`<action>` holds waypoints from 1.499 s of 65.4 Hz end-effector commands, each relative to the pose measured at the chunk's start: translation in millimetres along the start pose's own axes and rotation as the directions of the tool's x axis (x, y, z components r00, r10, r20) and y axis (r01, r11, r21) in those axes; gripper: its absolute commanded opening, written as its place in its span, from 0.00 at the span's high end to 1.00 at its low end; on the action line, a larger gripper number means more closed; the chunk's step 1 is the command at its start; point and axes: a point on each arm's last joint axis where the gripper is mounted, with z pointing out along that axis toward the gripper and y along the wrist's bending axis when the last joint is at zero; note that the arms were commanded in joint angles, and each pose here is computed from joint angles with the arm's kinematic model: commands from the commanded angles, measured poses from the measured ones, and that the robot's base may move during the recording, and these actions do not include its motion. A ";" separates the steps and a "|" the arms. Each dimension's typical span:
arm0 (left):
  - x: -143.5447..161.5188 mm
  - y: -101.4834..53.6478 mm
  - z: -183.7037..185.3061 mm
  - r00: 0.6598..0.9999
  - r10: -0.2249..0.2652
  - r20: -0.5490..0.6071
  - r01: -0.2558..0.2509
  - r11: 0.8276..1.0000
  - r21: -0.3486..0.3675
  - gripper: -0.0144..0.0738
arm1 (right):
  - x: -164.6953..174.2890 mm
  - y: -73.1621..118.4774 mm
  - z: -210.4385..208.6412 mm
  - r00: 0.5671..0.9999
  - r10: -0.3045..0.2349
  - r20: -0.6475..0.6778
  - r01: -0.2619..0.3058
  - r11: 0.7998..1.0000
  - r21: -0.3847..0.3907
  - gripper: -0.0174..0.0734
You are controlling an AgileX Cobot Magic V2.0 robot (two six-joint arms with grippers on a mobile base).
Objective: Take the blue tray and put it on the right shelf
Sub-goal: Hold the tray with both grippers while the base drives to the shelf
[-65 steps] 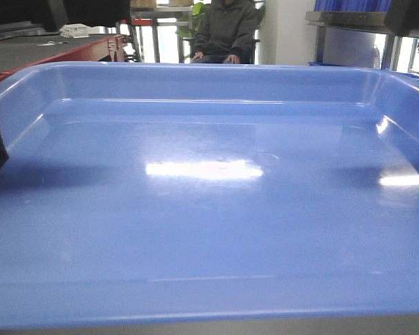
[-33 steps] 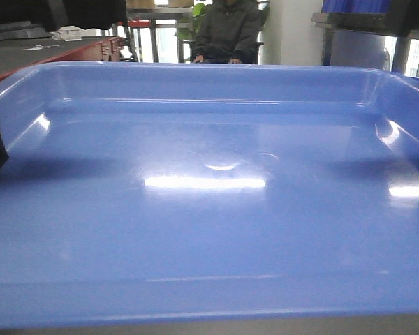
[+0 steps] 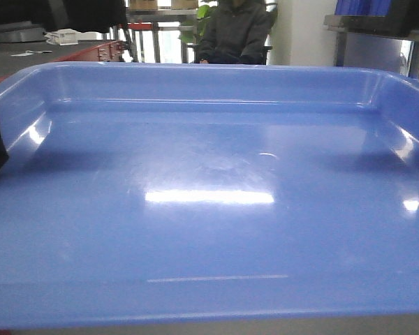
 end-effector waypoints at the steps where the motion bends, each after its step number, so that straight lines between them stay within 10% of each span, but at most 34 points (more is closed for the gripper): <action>1: -2.2 -5.7 -13.2 0.999 -0.026 0.040 0.023 0.996 0.083 0.83 | -6.0 7.5 -13.6 0.997 0.021 0.075 -0.014 0.996 -0.093 0.57; 98: -2.2 -5.7 -13.2 0.999 -0.026 0.040 0.023 0.996 0.083 0.83 | -6.0 7.5 -13.6 0.997 0.021 0.075 -0.014 0.996 -0.093 0.57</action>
